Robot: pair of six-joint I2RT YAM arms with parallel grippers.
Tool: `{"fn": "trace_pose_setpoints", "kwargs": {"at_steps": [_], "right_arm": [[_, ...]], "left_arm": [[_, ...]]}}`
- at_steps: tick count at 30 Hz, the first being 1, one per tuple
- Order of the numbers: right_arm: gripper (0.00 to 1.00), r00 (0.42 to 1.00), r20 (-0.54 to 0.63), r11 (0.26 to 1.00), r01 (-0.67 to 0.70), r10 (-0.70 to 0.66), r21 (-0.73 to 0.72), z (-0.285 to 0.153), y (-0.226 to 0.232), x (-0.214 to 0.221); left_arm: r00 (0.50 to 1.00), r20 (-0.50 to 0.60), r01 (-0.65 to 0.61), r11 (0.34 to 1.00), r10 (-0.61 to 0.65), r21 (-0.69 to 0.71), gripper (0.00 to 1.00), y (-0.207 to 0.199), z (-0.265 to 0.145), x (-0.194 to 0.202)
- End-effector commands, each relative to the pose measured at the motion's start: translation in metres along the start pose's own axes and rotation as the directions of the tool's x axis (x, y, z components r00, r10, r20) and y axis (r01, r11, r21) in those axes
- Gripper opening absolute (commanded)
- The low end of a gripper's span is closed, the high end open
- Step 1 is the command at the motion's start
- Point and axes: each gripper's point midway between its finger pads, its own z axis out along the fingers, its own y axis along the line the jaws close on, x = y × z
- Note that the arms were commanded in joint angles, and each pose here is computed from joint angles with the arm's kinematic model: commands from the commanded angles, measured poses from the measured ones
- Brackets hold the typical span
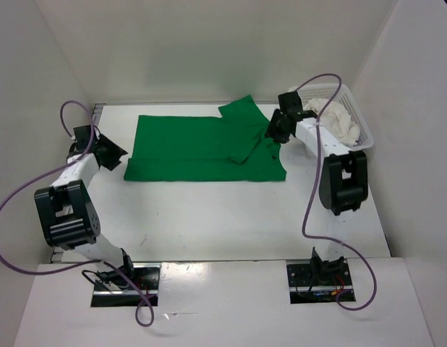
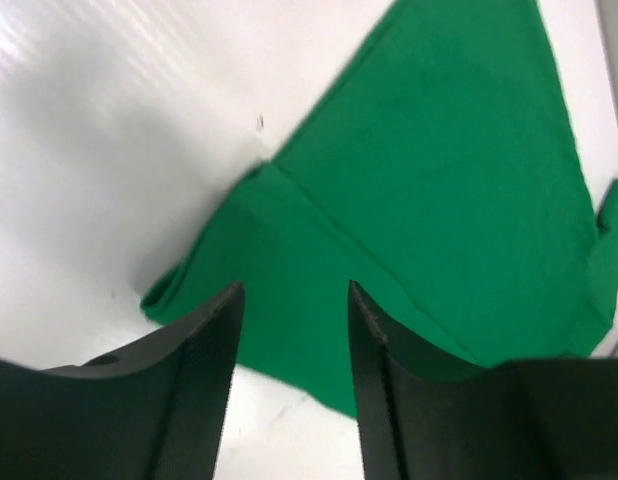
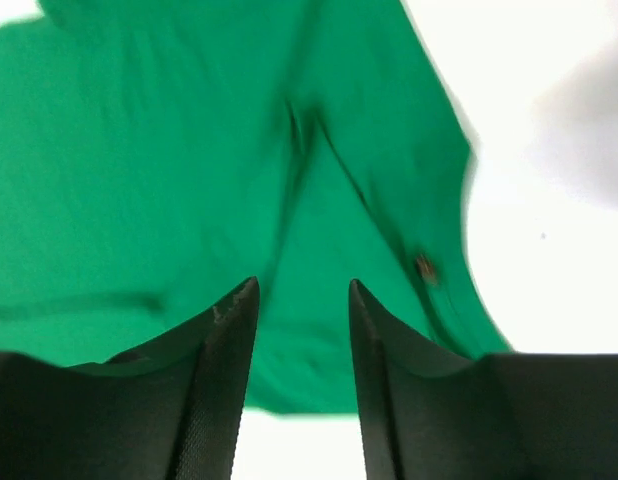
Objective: Fold and stack the t-shirts
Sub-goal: Fold the flattened tshirt in 1/3 of the way
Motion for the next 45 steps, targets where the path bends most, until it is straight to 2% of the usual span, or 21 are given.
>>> {"fn": "trace_pose_setpoints", "kwargs": {"at_steps": [1, 2, 3, 4, 6, 8, 10, 11, 14, 16, 20, 22, 25, 27, 31, 35, 41, 44, 45], "right_arm": [[0.43, 0.999, 0.053, 1.0, -0.013, 0.014, -0.028, -0.048, -0.01, 0.007], [0.33, 0.996, 0.082, 0.999, -0.023, 0.027, -0.048, -0.063, -0.01, 0.007], [0.24, 0.997, 0.07, 0.998, -0.023, 0.026, -0.051, -0.064, -0.014, 0.017], [0.11, 0.999, 0.018, 0.999, -0.036, 0.036, -0.017, -0.058, -0.032, 0.045], [0.06, 0.998, 0.023, 0.998, -0.06, 0.06, -0.014, -0.064, -0.042, 0.055], [0.06, 0.996, -0.035, 0.997, -0.077, 0.078, 0.029, -0.055, -0.06, 0.086], [0.14, 0.993, -0.075, 0.995, -0.086, 0.09, 0.06, -0.049, -0.073, 0.107], [0.27, 0.992, -0.073, 0.991, -0.1, 0.107, 0.095, -0.047, -0.081, 0.112], [0.43, 0.985, -0.067, 0.982, -0.15, 0.158, 0.115, -0.04, -0.096, 0.119], [0.47, 0.983, -0.063, 0.979, -0.161, 0.17, 0.126, -0.033, -0.099, 0.122], [0.47, 0.979, -0.043, 0.966, -0.191, 0.201, 0.177, -0.019, -0.111, 0.122], [0.46, 0.974, -0.033, 0.959, -0.214, 0.224, 0.186, -0.014, -0.112, 0.122], [0.37, 0.969, -0.022, 0.954, -0.239, 0.247, 0.18, -0.007, -0.11, 0.119], [0.22, 0.969, -0.018, 0.953, -0.238, 0.246, 0.189, -0.003, -0.111, 0.117], [0.06, 0.968, -0.008, 0.946, -0.245, 0.252, 0.211, -0.005, -0.116, 0.119], [0.03, 0.964, -0.041, 0.938, -0.245, 0.262, 0.245, -0.026, -0.121, 0.129], [0.02, 0.958, -0.115, 0.936, -0.223, 0.262, 0.274, -0.063, -0.135, 0.16], [0.02, 0.948, -0.153, 0.935, -0.231, 0.278, 0.268, -0.077, -0.138, 0.172], [0.02, 0.946, -0.149, 0.937, -0.246, 0.288, 0.247, -0.085, -0.136, 0.171]], "left_arm": [[1.0, 0.011, -0.003, 1.0, 0.003, -0.002, 0.52, 0.008, -0.016, 0.012], [1.0, -0.029, -0.005, 0.999, 0.004, -0.036, 0.49, 0.024, -0.012, 0.028], [0.999, -0.034, -0.004, 0.999, 0.003, -0.04, 0.47, 0.027, -0.014, 0.033], [0.999, -0.04, -0.003, 0.999, 0.001, -0.045, 0.47, 0.031, -0.016, 0.038], [0.998, -0.066, 0.001, 0.998, -0.006, -0.068, 0.46, 0.045, -0.012, 0.053], [0.996, -0.087, 0.004, 0.997, -0.011, -0.075, 0.46, 0.05, -0.008, 0.06], [0.993, -0.114, 0.028, 0.995, -0.038, -0.092, 0.46, 0.056, 0.001, 0.063], [0.99, -0.129, 0.039, 0.995, -0.051, -0.096, 0.46, 0.058, 0.003, 0.066], [0.99, -0.127, 0.048, 0.994, -0.06, -0.096, 0.45, 0.057, 0.013, 0.063], [0.989, -0.129, 0.06, 0.993, -0.073, -0.101, 0.43, 0.057, 0.018, 0.063], [0.989, -0.122, 0.07, 0.991, -0.084, -0.111, 0.32, 0.06, 0.024, 0.062], [0.989, -0.123, 0.07, 0.99, -0.086, -0.125, 0.22, 0.064, 0.026, 0.064], [0.988, -0.13, 0.071, 0.989, -0.088, -0.132, 0.15, 0.066, 0.028, 0.066], [0.988, -0.13, 0.071, 0.989, -0.088, -0.132, 0.09, 0.065, 0.03, 0.065], [0.986, -0.148, 0.054, 0.985, -0.078, -0.161, 0.0, 0.073, 0.028, 0.069], [0.986, -0.149, 0.051, 0.983, -0.077, -0.176, 0.0, 0.081, 0.019, 0.069], [0.972, -0.21, 0.053, 0.969, -0.105, -0.239, 0.0, 0.11, -0.014, 0.099], [0.954, -0.251, 0.091, 0.958, -0.162, -0.273, 0.0, 0.126, -0.036, 0.122], [0.951, -0.239, 0.126, 0.953, -0.195, -0.275, 0.03, 0.128, -0.046, 0.123]]}}
